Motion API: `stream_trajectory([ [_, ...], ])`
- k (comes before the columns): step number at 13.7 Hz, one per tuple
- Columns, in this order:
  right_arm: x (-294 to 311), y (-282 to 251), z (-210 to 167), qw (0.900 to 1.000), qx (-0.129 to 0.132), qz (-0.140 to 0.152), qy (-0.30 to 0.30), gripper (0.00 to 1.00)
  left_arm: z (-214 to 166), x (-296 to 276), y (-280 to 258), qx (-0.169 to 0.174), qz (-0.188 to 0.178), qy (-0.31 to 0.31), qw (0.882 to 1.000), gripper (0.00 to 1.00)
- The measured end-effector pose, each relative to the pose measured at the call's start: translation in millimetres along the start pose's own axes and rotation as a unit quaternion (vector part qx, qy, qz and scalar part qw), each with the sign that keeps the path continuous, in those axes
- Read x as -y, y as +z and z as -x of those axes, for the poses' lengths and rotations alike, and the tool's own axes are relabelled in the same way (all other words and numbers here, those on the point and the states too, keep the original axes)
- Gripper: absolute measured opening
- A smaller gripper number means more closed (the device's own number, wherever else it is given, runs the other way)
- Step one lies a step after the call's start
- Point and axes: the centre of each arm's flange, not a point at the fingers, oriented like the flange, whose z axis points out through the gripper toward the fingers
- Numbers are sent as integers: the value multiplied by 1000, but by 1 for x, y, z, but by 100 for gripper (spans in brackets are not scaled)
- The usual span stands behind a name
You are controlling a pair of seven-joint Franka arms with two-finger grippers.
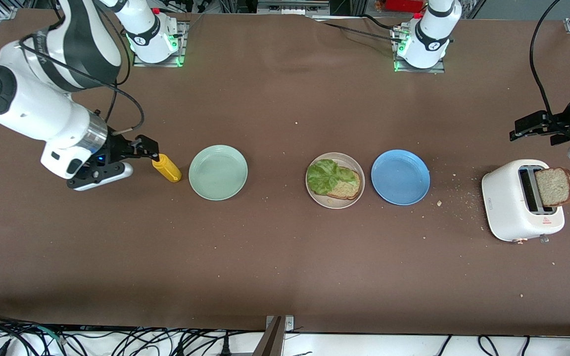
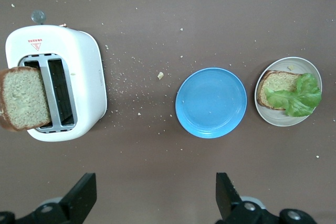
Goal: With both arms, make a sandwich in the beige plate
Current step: 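Withdraw the right gripper while the left gripper reaches the toaster bread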
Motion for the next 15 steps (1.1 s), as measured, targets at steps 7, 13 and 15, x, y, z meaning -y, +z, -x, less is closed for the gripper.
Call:
stream_trajectory([
  [7, -47, -26, 28, 997, 41, 44, 46, 100, 0, 4, 0, 1, -8, -3, 1000, 100],
  [13, -71, -60, 60, 988, 69, 60, 123, 100, -14, 68, 15, -10, -85, -35, 996, 100],
  [15, -79, -74, 65, 987, 73, 59, 132, 100, -26, 116, 31, -32, -89, -30, 995, 100],
])
